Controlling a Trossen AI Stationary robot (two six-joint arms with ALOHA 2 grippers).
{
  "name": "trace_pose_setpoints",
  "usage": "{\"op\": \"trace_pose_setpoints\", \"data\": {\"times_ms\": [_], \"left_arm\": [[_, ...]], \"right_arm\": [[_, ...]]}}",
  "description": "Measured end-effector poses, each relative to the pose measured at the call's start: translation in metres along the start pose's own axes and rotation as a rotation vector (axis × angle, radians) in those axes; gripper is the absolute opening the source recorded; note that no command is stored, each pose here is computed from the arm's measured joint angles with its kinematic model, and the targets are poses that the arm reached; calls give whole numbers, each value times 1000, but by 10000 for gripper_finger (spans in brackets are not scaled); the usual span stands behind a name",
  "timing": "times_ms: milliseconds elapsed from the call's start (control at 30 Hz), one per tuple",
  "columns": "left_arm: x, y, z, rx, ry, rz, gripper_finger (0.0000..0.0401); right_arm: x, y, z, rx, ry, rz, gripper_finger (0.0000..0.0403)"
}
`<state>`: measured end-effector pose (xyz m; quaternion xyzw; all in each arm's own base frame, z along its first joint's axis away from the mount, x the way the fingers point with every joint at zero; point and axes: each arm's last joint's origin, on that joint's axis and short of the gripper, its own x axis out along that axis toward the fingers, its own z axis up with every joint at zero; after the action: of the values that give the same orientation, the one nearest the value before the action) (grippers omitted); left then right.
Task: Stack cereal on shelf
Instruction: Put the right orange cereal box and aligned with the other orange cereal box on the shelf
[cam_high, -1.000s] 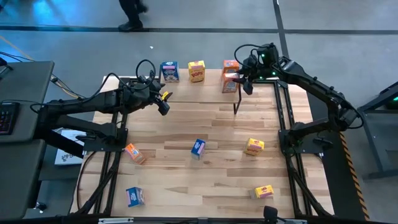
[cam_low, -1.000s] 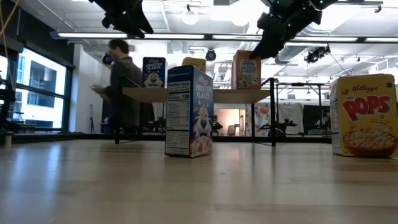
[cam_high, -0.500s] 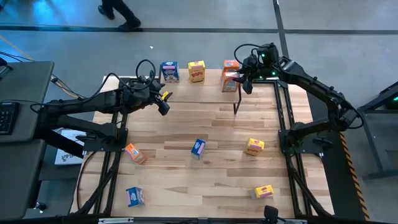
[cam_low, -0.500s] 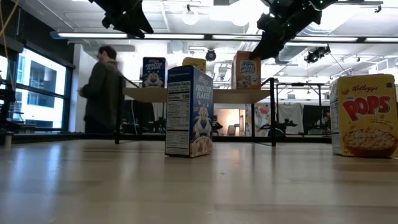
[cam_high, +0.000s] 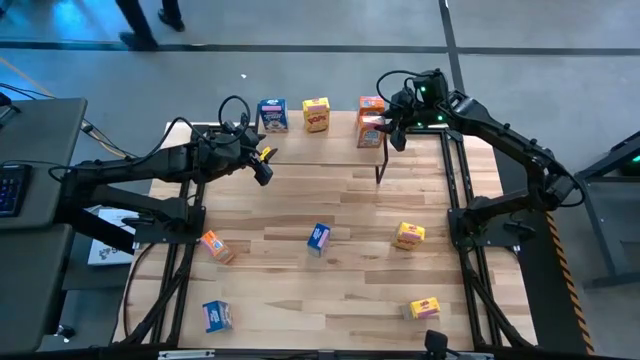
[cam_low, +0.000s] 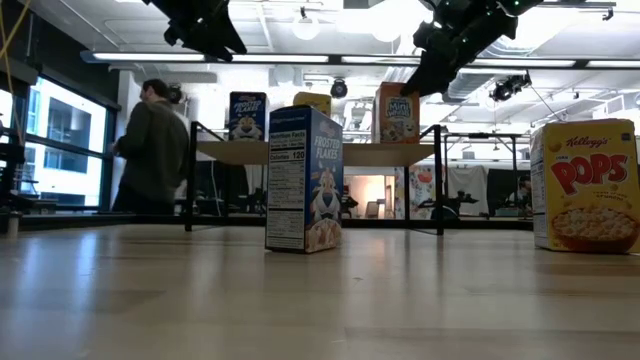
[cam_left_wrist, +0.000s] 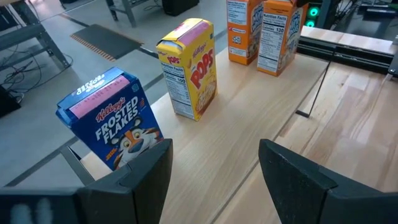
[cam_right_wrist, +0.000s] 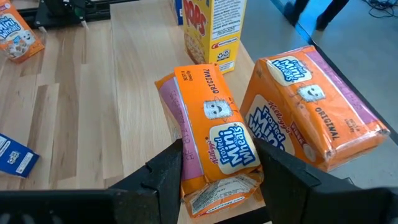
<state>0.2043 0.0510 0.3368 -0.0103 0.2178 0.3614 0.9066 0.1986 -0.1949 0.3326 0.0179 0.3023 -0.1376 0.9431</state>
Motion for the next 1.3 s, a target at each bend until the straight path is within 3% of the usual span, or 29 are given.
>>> {"op": "trace_pose_setpoints", "data": {"times_ms": [200,500,700,1000,1300], "left_arm": [[0,0,0,0,0,0,230],[0,0,0,0,0,0,230],[0,0,0,0,0,0,230],[0,0,0,0,0,0,230],[0,0,0,0,0,0,230]], "right_arm": [[0,0,0,1,-1,-2,174],[0,0,-1,-2,10,-14,225],[-5,1,1,-9,-5,-20,233],[-20,6,2,-16,-2,-79,234],[-55,20,6,-40,-47,-149,234]]}}
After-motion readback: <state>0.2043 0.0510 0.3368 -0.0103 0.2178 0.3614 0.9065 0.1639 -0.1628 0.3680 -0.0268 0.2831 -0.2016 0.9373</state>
